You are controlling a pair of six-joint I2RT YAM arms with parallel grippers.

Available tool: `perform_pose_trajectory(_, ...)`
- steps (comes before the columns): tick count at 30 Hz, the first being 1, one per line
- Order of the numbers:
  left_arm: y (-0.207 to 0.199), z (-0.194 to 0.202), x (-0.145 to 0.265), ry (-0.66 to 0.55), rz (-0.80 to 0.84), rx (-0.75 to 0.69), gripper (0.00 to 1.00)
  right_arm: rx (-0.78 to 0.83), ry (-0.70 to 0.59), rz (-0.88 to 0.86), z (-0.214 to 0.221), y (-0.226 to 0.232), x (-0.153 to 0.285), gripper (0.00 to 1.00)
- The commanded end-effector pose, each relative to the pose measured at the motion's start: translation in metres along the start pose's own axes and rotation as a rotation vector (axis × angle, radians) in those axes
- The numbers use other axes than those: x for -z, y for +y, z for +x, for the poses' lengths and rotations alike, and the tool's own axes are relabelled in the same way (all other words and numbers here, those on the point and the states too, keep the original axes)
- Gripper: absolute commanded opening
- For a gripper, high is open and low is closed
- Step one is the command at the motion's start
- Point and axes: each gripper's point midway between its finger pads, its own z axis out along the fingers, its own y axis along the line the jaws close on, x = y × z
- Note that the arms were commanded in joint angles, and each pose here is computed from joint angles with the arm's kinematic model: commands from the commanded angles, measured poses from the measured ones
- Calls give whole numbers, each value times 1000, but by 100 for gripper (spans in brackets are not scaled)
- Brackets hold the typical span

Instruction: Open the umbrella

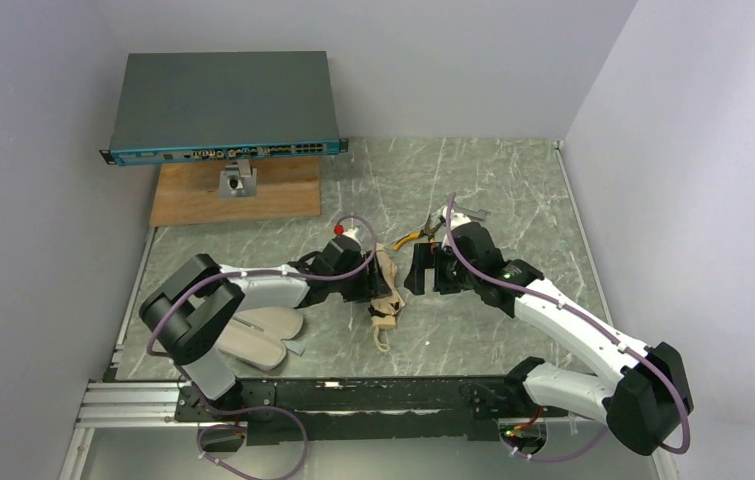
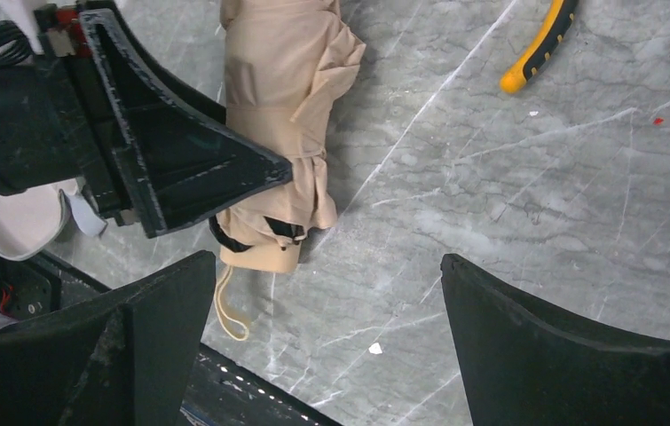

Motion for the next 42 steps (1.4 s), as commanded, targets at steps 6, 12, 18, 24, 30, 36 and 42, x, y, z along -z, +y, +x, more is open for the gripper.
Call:
perform_pose_trajectory(6,31,18,-20,50,-134,-2,49,14,-25,-28,-8,3,5,99)
perform_pose_trajectory(12,12,10,-12,45,-75,-58,12,9,-25,-32,-10,4,2,99)
perform_pose_trajectory(18,-6,-4,10,32,-58,-103,0,-38,-67,-23,-20,6,7,99)
perform_pose_trajectory(24,-30,-24,43,-14,-29,-158,0,-82,-117,-56,-34,16,19,99)
perform_pose_trajectory(30,-50,-46,78,-89,0,-216,0,-103,-172,-64,-47,20,33,99)
perform_pose_trajectory(36,-48,-64,107,-184,-50,-256,0,-153,-199,-116,-51,30,37,98)
perform_pose_trajectory(42,-41,-64,119,-203,-52,-365,0,-211,-169,-116,-52,34,28,98)
